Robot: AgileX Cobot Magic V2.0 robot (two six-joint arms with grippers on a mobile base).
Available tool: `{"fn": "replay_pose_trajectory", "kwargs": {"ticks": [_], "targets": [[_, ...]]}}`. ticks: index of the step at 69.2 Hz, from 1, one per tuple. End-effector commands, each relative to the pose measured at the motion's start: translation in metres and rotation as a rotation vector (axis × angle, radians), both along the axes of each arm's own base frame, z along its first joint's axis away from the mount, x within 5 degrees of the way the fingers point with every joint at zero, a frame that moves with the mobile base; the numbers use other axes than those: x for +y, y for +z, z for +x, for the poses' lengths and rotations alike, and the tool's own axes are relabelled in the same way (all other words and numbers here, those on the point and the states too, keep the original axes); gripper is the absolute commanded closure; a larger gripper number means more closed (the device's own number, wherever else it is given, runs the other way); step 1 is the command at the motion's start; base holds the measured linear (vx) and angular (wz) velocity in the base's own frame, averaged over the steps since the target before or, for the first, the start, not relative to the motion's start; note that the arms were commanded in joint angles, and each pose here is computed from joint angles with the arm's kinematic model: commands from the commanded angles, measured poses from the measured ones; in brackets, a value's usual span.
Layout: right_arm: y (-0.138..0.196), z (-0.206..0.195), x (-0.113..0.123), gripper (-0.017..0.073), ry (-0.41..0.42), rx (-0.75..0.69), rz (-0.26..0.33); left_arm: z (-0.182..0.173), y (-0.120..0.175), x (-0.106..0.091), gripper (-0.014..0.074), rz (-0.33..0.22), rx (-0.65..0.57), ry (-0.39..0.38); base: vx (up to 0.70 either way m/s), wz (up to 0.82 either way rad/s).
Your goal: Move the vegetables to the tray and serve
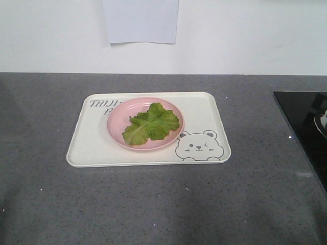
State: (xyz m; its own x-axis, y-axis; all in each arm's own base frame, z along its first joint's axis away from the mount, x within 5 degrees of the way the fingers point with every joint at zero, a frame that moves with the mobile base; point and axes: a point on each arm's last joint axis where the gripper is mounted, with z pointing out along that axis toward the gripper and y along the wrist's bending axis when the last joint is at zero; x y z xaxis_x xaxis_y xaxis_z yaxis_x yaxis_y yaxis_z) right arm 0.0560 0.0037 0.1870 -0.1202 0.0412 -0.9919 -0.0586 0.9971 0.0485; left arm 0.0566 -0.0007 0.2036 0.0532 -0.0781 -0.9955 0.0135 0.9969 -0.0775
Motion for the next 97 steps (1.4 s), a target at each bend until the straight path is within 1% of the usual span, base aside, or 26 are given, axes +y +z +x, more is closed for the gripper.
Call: {"fn": "replay_pose_trajectory", "kwargs": {"ticks": [1,10,32,38,46,62,97], "targets": [[0.002,0.000,0.000,0.0564,-0.003,-0.047,-0.017,-0.001,0.004,0.002,0.0600,-0.011,-0.078,0.017,0.00,0.00],[0.001,0.000,0.000,0.0564,-0.003,-0.028,-0.012,-0.001,0.004,0.002,0.0600,-0.011,-0.078,0.017,0.00,0.00],[0.006,0.001,0.000,0.0564,-0.006,-0.086,-0.009,-0.001,0.004,0.002,0.0600,-0.011,-0.078,0.017,0.00,0.00],[0.007,0.001,-0.001,0.0564,-0.023,-0.100,-0.009,-0.001,0.004,0.002,0.0600,-0.011,-0.078,0.017,0.00,0.00],[0.010,0.001,-0.004,0.0564,-0.066,-0.128,-0.010,-0.001,0.004,0.002,0.0600,-0.011,-0.078,0.017,0.00,0.00],[0.013,0.001,-0.004,0.0564,-0.064,-0.165,-0.009,-0.001,0.004,0.002,0.0600,-0.011,-0.078,0.017,0.00,0.00],[0.014,0.001,-0.004,0.0564,-0.064,-0.169,0.000,-0.001,0.004,0.002,0.0600,-0.011,-0.078,0.017,0.00,0.00]]}}
